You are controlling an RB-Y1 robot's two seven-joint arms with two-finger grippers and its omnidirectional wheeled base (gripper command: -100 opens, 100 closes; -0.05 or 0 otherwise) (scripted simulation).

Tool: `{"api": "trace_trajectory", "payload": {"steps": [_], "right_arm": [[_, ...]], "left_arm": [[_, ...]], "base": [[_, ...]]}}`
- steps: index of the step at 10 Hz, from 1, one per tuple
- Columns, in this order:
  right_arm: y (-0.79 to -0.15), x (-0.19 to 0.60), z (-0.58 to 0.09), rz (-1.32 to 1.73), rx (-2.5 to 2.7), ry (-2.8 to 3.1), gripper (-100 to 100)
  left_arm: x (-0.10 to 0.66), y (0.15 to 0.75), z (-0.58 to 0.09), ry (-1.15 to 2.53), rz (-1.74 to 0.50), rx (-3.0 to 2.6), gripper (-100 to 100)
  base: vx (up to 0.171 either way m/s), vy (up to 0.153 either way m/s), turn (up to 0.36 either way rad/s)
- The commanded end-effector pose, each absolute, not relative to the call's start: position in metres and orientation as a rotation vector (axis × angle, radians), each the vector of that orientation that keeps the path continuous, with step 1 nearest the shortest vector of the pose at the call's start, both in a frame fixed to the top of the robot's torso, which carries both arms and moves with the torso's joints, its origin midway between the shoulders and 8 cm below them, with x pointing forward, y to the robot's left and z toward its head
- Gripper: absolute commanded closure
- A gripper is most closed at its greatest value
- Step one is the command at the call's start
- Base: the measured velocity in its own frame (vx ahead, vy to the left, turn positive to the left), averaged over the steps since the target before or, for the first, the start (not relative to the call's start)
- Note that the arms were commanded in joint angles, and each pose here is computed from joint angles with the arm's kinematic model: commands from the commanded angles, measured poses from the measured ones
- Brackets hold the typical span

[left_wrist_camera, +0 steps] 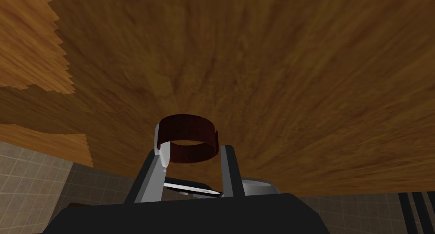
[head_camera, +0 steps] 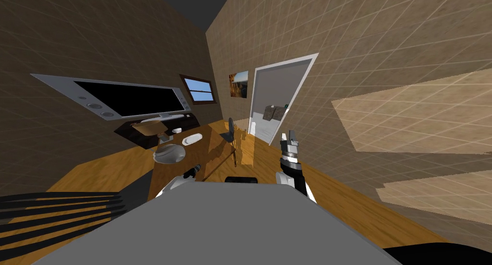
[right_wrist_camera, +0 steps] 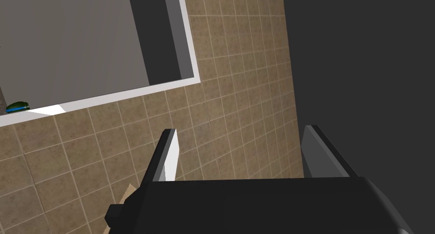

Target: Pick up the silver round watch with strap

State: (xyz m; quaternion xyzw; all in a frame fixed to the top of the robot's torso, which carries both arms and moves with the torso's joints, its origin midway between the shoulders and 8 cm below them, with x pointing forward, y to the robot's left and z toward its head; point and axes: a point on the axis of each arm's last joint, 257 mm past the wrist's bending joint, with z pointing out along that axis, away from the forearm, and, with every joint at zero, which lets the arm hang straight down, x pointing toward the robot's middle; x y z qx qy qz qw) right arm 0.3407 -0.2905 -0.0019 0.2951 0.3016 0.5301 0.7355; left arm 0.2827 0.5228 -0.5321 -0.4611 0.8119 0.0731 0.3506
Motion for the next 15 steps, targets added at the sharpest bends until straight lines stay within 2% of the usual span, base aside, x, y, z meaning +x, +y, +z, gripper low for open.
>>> {"api": "trace_trajectory", "payload": {"steps": [1, 3, 4, 5, 14, 15], "right_arm": [[-0.291, 0.341, -0.002, 1.165, 0.648, 0.663, 0], [-0.291, 0.341, -0.002, 1.165, 0.648, 0.663, 0], [-0.291, 0.341, -0.002, 1.165, 0.648, 0.663, 0], [-0.291, 0.341, -0.002, 1.165, 0.648, 0.663, 0], [-0.291, 0.341, -0.002, 1.165, 0.648, 0.663, 0], [-0.291, 0.341, -0.002, 1.165, 0.648, 0.663, 0]], "left_arm": [[0.283, 0.523, -0.532, 2.102, 0.189, -1.194, 100], [0.285, 0.522, -0.532, 2.101, 0.186, -1.191, 100], [0.284, 0.522, -0.532, 2.101, 0.186, -1.192, 0], [0.279, 0.519, -0.530, 2.104, 0.186, -1.187, 100], [0.259, 0.500, -0.517, 2.126, 0.169, -1.147, 100], [0.259, 0.500, -0.517, 2.126, 0.169, -1.146, 0]], "base": [[0.001, -0.001, -0.023], [0.000, 0.000, 0.000], [0.000, 0.000, 0.000], [0.031, 0.009, 0.073], [0.039, -0.002, 0.052], [0.000, 0.000, 0.000]]}}
